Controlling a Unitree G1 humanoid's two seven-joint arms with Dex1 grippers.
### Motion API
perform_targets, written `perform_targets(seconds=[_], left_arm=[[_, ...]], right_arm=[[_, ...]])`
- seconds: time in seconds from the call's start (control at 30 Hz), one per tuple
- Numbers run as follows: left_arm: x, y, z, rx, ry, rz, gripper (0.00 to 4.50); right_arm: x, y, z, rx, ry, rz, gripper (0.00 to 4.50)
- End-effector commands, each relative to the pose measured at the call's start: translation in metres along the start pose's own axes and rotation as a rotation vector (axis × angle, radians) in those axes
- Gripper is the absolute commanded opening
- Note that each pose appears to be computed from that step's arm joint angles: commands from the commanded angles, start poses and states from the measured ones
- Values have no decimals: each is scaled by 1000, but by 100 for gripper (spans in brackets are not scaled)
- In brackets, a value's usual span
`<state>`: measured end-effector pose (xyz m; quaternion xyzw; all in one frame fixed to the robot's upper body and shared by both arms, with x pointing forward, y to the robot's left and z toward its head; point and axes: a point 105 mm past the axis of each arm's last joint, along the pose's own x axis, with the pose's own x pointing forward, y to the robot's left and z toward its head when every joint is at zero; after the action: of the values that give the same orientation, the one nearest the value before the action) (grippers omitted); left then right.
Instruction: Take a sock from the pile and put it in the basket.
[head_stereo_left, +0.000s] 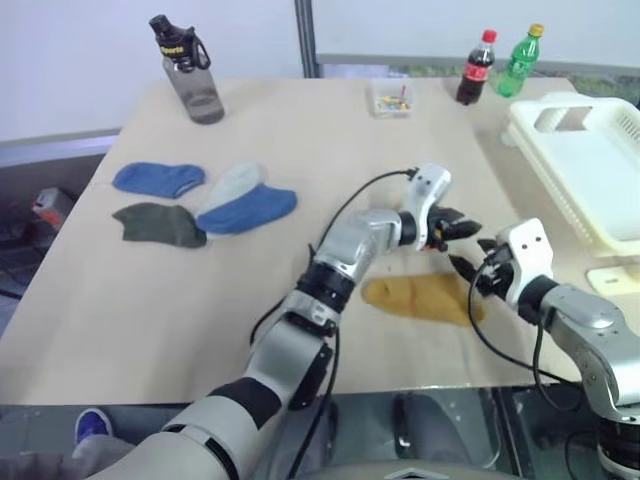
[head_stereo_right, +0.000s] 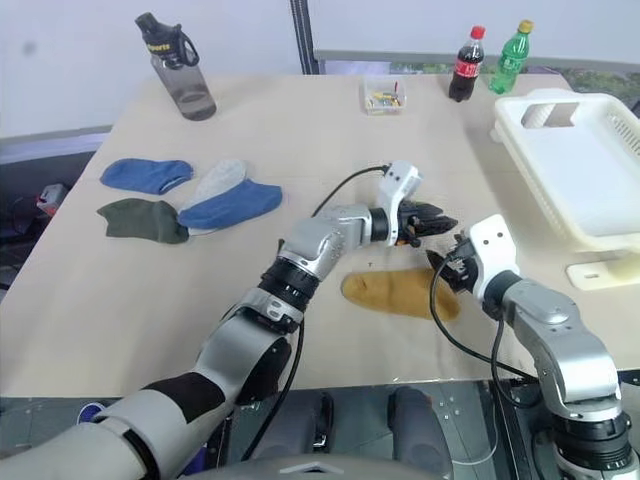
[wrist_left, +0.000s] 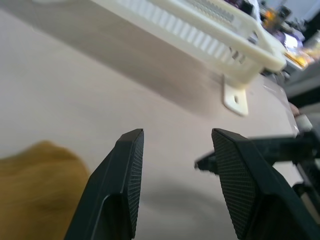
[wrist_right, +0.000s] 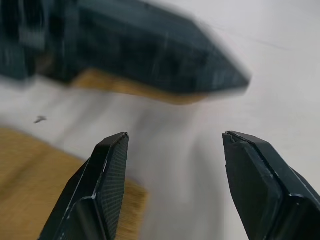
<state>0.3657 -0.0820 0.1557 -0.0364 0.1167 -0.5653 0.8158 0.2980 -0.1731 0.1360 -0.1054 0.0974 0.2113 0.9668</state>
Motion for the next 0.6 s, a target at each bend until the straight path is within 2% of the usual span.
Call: perform_targets(seconds=[0.03, 0.23, 0.33, 0.4, 0.5, 0.6], left_arm=[[-44, 26, 32, 106, -113, 88, 230], [-107, 60, 14, 152, -56, 320, 230], [-135, 82, -22, 121, 69, 524, 230], [-133, 79, -42, 102, 123, 533, 230], [-122, 70, -59, 97, 157, 492, 163], [-116, 65, -60, 127, 163, 432, 27]], right_arm=[[7, -14, 24, -37, -71, -38, 308], [43, -25, 25, -37, -72, -8, 308], [76, -30, 24, -44, -65, 9, 308], [87, -35, 24, -56, -66, 0, 308], [96, -35, 26, -69, -79, 15, 308], [98, -29, 28, -72, -89, 57, 308]])
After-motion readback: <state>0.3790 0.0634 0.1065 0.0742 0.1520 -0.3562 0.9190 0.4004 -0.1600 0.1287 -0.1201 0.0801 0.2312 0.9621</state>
